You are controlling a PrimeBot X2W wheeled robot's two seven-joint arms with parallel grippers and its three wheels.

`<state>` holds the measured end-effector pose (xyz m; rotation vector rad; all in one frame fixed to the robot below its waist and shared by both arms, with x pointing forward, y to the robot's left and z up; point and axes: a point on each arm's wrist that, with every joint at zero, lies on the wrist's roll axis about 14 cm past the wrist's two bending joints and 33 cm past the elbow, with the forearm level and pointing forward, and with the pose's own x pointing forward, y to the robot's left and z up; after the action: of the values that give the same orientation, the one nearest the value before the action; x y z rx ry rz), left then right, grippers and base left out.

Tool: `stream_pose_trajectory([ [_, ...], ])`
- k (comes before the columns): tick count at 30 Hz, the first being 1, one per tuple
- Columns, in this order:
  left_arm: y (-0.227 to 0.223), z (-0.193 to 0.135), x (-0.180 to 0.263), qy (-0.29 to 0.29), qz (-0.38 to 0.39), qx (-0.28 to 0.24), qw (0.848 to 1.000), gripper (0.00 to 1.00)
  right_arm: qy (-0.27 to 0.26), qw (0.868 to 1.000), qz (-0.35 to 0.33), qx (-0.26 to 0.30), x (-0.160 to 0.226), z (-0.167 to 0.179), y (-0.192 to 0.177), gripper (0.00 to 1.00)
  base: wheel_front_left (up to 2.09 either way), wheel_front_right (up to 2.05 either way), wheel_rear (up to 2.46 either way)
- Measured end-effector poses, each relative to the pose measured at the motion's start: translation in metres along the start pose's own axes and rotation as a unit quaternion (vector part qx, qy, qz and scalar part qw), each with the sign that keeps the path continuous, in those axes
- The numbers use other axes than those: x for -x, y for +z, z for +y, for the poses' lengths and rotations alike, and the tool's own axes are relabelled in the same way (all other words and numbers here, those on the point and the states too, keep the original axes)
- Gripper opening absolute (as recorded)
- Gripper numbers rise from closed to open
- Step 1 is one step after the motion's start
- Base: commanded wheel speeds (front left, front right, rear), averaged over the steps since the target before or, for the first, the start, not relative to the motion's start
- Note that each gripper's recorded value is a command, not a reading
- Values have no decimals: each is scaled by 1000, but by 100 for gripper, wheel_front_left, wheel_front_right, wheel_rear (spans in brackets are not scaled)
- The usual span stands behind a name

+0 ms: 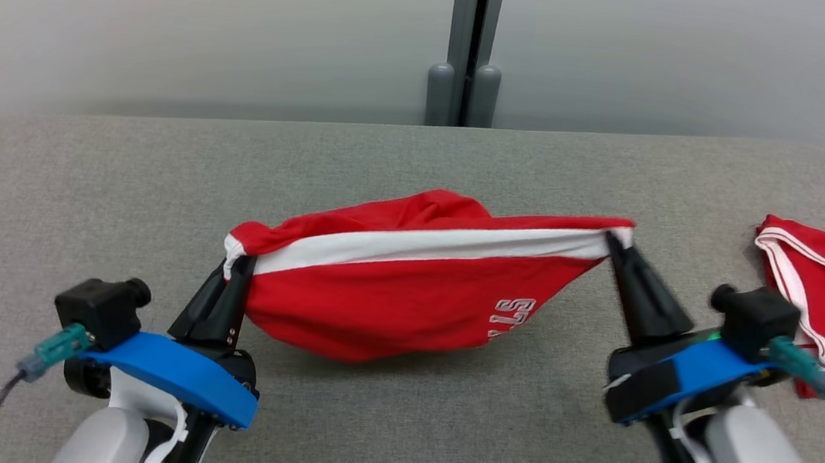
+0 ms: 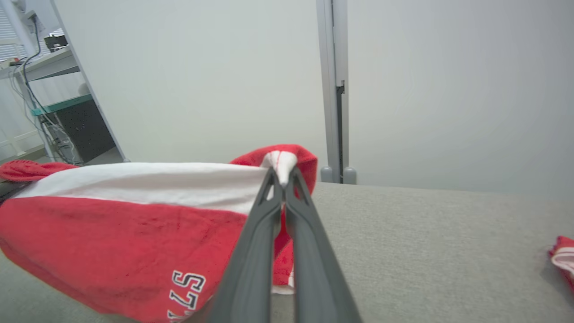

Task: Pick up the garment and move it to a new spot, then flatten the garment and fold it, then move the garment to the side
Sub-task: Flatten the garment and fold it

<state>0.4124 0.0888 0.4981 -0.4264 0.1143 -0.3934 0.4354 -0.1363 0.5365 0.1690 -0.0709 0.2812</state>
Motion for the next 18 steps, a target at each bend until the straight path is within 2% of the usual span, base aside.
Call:
stream_pose_trajectory([
  [6,43,-48,-3,-70,-14,53,996,0,-22,996,-67,54,14,-21,73,0,0,0,0],
  [9,53,-64,-8,-98,4,76,992,0,-20,993,-86,76,15,-18,102,0,0,0,0],
  [14,64,-63,-41,-109,36,65,991,0,-17,992,-64,109,-4,-23,115,0,0,0,0],
  [18,69,-46,-89,-96,45,49,993,0,-7,996,-38,83,-45,-33,106,0,0,0,0],
])
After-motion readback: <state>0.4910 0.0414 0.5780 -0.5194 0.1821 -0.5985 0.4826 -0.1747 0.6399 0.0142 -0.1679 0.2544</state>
